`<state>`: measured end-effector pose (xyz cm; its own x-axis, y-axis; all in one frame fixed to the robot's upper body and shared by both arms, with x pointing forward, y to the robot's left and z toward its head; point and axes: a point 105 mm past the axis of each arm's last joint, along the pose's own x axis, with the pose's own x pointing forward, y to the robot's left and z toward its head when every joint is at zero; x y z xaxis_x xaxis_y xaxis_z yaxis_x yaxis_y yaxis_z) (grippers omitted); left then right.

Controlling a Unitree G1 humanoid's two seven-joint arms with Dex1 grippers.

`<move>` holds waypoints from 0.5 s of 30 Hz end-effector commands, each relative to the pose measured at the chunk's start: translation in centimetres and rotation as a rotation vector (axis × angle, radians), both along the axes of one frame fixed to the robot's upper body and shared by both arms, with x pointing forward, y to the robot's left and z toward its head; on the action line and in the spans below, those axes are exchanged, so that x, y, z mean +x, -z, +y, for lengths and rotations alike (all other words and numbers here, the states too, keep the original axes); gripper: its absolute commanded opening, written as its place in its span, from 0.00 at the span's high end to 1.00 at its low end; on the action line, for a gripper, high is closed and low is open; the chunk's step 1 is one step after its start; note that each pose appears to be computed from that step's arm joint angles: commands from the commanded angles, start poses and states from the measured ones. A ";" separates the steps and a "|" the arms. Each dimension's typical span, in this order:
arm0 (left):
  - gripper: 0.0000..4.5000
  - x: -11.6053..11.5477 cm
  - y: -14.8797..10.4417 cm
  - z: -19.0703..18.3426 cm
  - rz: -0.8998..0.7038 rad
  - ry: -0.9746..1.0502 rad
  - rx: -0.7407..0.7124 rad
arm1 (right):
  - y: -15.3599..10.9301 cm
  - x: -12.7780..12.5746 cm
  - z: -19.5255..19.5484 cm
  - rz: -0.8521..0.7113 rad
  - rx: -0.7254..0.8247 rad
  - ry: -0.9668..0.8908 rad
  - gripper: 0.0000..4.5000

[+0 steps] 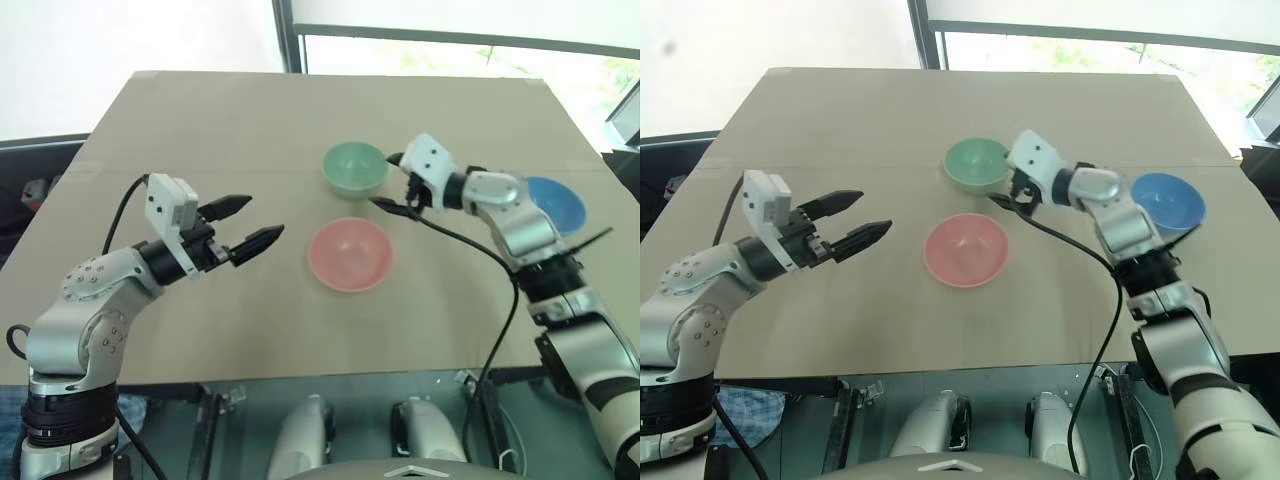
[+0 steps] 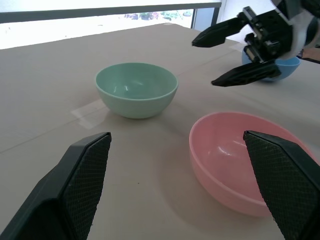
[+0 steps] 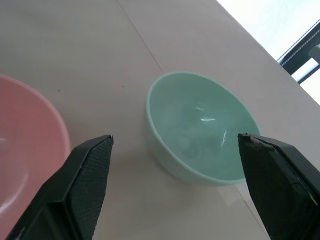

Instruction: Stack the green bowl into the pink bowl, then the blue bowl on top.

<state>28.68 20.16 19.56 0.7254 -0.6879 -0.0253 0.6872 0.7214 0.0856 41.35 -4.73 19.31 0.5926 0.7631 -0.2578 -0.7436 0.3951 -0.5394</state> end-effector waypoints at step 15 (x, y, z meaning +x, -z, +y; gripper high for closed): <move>0.00 -3.2 -1.2 1.3 -0.035 -0.094 0.018 | 1.2 2.4 4.7 -0.099 -0.283 -0.068 0.07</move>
<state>26.13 21.51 19.38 0.7827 -0.6212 -0.0387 0.6223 0.7799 0.0674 43.64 -1.05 16.11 0.5689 0.6877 -0.4511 -0.7407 0.1900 -0.6444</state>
